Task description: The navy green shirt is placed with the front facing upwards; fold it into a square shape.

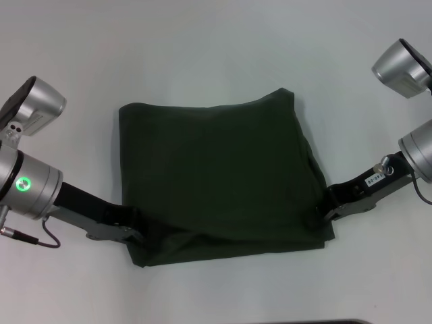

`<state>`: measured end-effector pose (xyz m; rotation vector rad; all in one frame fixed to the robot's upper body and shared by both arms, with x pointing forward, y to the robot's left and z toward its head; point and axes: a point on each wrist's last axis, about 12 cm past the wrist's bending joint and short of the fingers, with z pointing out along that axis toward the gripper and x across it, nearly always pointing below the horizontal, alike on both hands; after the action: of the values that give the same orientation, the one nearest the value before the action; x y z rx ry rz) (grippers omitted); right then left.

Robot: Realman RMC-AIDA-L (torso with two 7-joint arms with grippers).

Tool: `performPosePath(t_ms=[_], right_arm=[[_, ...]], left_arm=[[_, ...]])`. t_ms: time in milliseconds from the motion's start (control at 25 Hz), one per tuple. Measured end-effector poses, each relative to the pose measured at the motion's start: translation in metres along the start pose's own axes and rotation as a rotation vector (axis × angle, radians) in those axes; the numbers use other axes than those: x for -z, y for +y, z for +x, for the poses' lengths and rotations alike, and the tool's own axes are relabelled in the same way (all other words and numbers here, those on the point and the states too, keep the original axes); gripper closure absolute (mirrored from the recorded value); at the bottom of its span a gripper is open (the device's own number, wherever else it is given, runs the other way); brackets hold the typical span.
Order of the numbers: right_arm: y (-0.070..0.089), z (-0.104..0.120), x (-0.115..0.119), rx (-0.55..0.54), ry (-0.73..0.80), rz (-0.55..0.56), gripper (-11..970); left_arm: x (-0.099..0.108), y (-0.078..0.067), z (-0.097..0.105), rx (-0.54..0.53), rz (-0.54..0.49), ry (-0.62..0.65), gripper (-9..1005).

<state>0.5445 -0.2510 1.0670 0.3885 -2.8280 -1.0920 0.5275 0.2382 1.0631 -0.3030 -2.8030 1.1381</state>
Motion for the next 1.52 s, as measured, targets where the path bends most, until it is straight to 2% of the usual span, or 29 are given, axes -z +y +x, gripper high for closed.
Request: performPosePath(t_ms=[160, 280, 320, 400, 480, 560, 600, 640, 680, 720, 760, 840, 920, 1000, 1160, 1200, 1240, 1280, 1320, 1400, 1480, 1520], right_arm=[[0.005, -0.002, 0.005, 0.018, -0.002, -0.032, 941], [0.021, -0.008, 0.026, 0.102, -0.039, -0.142, 938], [0.027, -0.012, 0.037, 0.151, -0.072, -0.179, 937], [0.037, -0.019, 0.054, 0.252, -0.166, -0.237, 935], [0.043, -0.023, 0.063, 0.375, -0.278, -0.300, 933], [0.045, -0.021, 0.063, 0.507, -0.379, -0.357, 932], [0.046, -0.020, 0.061, 0.582, -0.434, -0.380, 931], [0.046, -0.017, 0.058, 0.658, -0.488, -0.396, 930], [0.045, -0.014, 0.055, 0.712, -0.535, -0.408, 929], [0.044, -0.012, 0.051, 0.768, -0.577, -0.408, 928], [0.044, -0.010, 0.047, 0.806, -0.609, -0.408, 897], [0.042, -0.009, 0.043, 0.853, -0.681, -0.377, 835], [0.042, -0.009, 0.044, 0.881, -0.737, -0.359, 774], [0.042, -0.009, 0.044, 0.928, -0.778, -0.346, 722], [0.029, 0.009, 0.030, 1.064, -0.761, -0.266, 638], [0.022, 0.019, 0.023, 1.090, -0.753, -0.244, 617], [0.017, 0.026, 0.018, 1.108, -0.759, -0.230, 596], [0.009, 0.037, 0.012, 1.125, -0.768, -0.217, 575], [0.003, 0.049, 0.004, 1.136, -0.780, -0.215, 554], [-0.003, 0.068, -0.006, 1.181, -0.807, -0.220, 512], [-0.004, 0.081, -0.014, 1.201, -0.820, -0.247, 256], [-0.004, 0.085, -0.016, 1.201, -0.824, -0.266, 220]], left_arm=[[0.007, -0.003, 0.001, -0.022, 0.024, 0.015, 934], [0.034, -0.016, 0.001, -0.105, 0.129, 0.006, 934], [0.052, -0.022, 0.000, -0.147, 0.181, -0.021, 934], [0.073, -0.026, -0.001, -0.193, 0.231, -0.076, 934], [0.087, -0.027, -0.003, -0.245, 0.271, -0.136, 934], [0.092, -0.027, -0.001, -0.330, 0.317, -0.201, 934], [0.092, -0.025, 0.002, -0.382, 0.347, -0.242, 934], [0.090, -0.024, 0.006, -0.483, 0.396, -0.335, 934], [0.089, -0.022, 0.009, -0.525, 0.410, -0.373, 934], [0.086, -0.018, 0.014, -0.618, 0.431, -0.493, 934], [0.082, -0.014, 0.017, -0.666, 0.427, -0.595, 901], [0.075, 0.000, 0.024, -0.693, 0.376, -0.833, 836], [0.072, 0.014, 0.033, -0.666, 0.306, -1.023, 770], [0.072, 0.018, 0.039, -0.684, 0.290, -1.065, 687], [0.066, 0.021, 0.074, -0.864, 0.307, -1.055, 522], [0.062, 0.024, 0.089, -0.916, 0.293, -1.057, 503], [0.062, 0.024, 0.089, -0.916, 0.293, -1.057, 483], [0.057, 0.029, 0.101, -0.934, 0.267, -1.058, 464], [0.046, 0.039, 0.123, -0.945, 0.212, -1.056, 445], [0.035, 0.048, 0.142, -0.942, 0.181, -1.044, 406], [0.031, 0.051, 0.148, -0.931, 0.185, -1.032, 368], [0.031, 0.052, 0.148, -0.925, 0.191, -1.027, 349]])
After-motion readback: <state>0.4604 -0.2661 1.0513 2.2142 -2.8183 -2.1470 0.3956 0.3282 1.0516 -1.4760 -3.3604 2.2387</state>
